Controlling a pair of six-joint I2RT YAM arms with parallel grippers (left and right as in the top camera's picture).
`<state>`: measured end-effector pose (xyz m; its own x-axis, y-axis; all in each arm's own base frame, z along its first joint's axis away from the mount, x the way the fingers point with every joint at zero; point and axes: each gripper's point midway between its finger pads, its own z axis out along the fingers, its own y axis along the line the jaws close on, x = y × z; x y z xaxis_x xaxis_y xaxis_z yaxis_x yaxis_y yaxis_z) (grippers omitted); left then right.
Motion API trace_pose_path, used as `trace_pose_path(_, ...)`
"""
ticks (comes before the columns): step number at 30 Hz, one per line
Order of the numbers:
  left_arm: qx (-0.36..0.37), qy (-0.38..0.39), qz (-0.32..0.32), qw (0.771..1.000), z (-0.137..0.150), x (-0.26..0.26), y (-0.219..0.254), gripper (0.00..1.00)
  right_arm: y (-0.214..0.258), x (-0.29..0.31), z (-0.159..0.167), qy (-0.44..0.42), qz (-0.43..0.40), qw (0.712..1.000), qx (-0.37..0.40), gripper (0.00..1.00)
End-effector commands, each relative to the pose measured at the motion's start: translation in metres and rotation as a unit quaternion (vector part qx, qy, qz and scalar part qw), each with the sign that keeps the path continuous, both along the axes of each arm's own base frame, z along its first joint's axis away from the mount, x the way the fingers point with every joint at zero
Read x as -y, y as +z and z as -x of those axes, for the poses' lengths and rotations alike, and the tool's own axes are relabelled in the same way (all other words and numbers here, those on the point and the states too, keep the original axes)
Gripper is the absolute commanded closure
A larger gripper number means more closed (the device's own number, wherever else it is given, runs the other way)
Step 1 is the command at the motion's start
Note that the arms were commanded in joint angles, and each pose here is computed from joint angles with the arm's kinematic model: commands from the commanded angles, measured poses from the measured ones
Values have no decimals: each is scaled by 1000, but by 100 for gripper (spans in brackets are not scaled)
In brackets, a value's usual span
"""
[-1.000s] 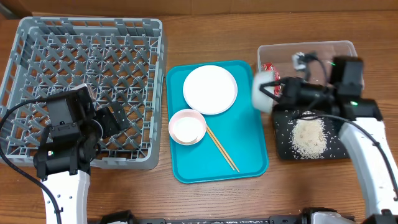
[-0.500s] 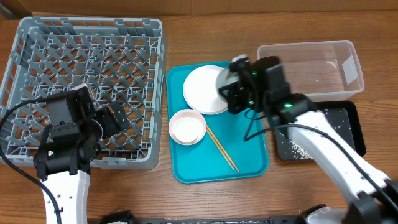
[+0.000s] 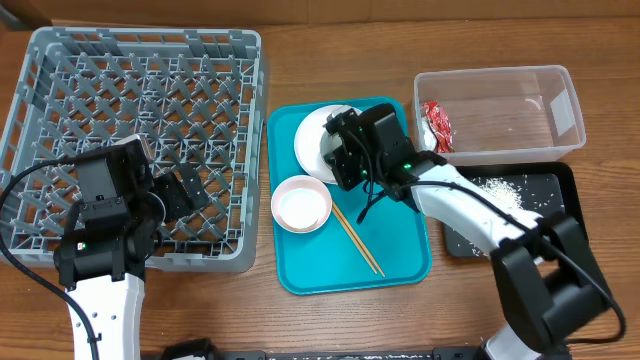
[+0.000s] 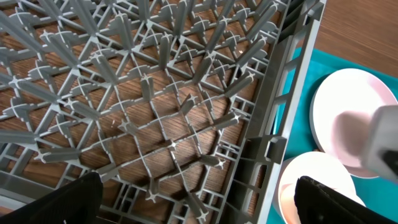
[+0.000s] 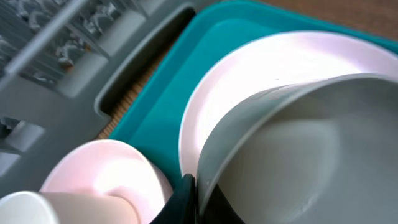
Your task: Sort waste into correct bins and load items into the dishwasher
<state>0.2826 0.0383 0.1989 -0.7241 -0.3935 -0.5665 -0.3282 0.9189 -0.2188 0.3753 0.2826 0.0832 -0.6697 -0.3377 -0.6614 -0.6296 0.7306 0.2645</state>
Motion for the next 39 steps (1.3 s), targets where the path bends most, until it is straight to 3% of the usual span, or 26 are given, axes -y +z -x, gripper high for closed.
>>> trace_pose_path(1, 11, 8, -2, 1000, -4, -3, 9, 0, 7, -3, -7, 0, -2, 1000, 15, 79)
trace_pose_path(2, 11, 8, -2, 1000, -4, -3, 9, 0, 8, -3, -8, 0, -4, 1000, 17, 76)
trace_pose_path(3, 11, 8, -2, 1000, -4, -3, 9, 0, 9, -4, -8, 0, -4, 1000, 18, 65)
trace_pose_path(5, 11, 8, -2, 1000, -4, -3, 9, 0, 7, -3, -7, -5, -5, 1000, 10, 55)
trace_pose_path(9, 11, 8, -2, 1000, -4, -3, 9, 0, 15, 0, -3, -11, -1, 1000, -6, 42)
trace_pose_path(11, 11, 8, -2, 1000, -4, -3, 9, 0, 28, 3, -2, -13, 0, 1000, -8, 31)
trace_pose_path(14, 11, 8, -2, 1000, -4, -3, 9, 0, 58, 9, 0, -18, -5, 1000, 0, 22)
trace_pose_path(18, 11, 8, -2, 1000, -4, -3, 9, 0, 103, 24, 14, -25, -11, 1000, 10, 0)
trace_pose_path(26, 11, 8, -2, 1000, -4, -3, 10, 0, 125, 21, 50, -28, -70, 995, -65, 2)
trace_pose_path(29, 12, 3, 4, 1000, -5, 0, 10, 0, 111, 25, 59, -45, -56, 992, -107, 5)
trace_pose_path(33, 23, -35, 22, 999, -8, 13, 13, 0, 91, 50, 61, -128, -8, 981, -146, 9)
trace_pose_path(39, 28, -56, 8, 998, -11, 18, 14, 0, 88, 48, 67, -125, -7, 979, -160, 20)
